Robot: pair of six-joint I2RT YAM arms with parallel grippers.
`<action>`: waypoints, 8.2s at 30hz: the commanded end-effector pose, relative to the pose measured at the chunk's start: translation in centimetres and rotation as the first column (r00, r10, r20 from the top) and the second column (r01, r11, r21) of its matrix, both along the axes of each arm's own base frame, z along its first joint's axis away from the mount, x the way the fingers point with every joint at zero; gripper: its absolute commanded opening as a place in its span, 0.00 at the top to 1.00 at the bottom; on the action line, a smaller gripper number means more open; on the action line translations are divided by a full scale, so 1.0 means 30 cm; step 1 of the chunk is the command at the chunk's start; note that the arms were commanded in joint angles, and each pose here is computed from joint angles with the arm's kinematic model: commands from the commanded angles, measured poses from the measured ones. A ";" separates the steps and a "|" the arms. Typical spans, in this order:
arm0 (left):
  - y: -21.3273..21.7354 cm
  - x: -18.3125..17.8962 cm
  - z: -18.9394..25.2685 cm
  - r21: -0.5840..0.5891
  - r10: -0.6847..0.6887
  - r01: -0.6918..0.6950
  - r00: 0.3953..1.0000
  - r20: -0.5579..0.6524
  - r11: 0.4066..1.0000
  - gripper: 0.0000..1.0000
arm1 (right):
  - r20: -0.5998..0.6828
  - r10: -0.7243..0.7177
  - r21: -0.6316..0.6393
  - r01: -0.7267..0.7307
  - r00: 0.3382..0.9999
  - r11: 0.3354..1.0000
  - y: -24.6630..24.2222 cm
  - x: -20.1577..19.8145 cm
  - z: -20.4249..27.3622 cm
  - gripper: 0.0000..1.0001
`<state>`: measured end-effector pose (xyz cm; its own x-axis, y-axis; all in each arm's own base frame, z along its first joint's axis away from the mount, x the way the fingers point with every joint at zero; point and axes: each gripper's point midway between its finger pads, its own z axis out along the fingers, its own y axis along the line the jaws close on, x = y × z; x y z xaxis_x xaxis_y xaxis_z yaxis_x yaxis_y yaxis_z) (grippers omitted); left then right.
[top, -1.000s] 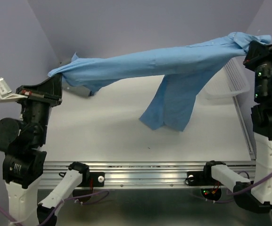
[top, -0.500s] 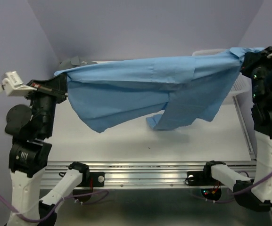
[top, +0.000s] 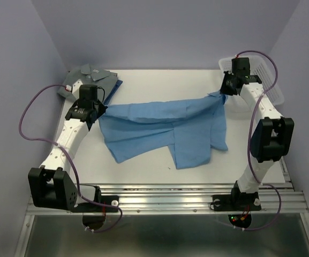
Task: Fold and stack the long sleeve shirts
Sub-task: Flatten the shirt out
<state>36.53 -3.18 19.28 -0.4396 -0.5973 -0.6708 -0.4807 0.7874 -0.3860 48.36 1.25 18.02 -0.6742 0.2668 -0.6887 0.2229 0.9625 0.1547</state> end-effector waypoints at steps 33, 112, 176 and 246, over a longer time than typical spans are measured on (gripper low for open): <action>-0.026 0.086 0.044 -0.066 -0.014 0.021 0.995 0.103 0.998 1.00 | -0.212 0.210 0.078 -0.198 0.954 0.977 0.540 -0.816 -0.484 0.00; -0.024 0.294 -0.145 -0.174 0.091 -0.115 0.986 -0.141 0.978 0.01 | 0.431 0.278 -0.387 -0.102 0.858 0.917 0.454 0.498 0.325 0.37; -0.436 0.288 -0.347 0.044 -0.197 0.217 0.941 -0.276 0.975 0.01 | -0.377 -0.103 -0.051 0.091 0.921 0.995 0.033 -0.598 -0.561 0.00; -0.345 0.192 -0.383 -0.055 -0.230 0.224 0.945 -0.230 0.973 0.01 | -0.232 0.082 -0.038 -0.093 0.969 0.995 0.232 -0.432 -0.460 0.00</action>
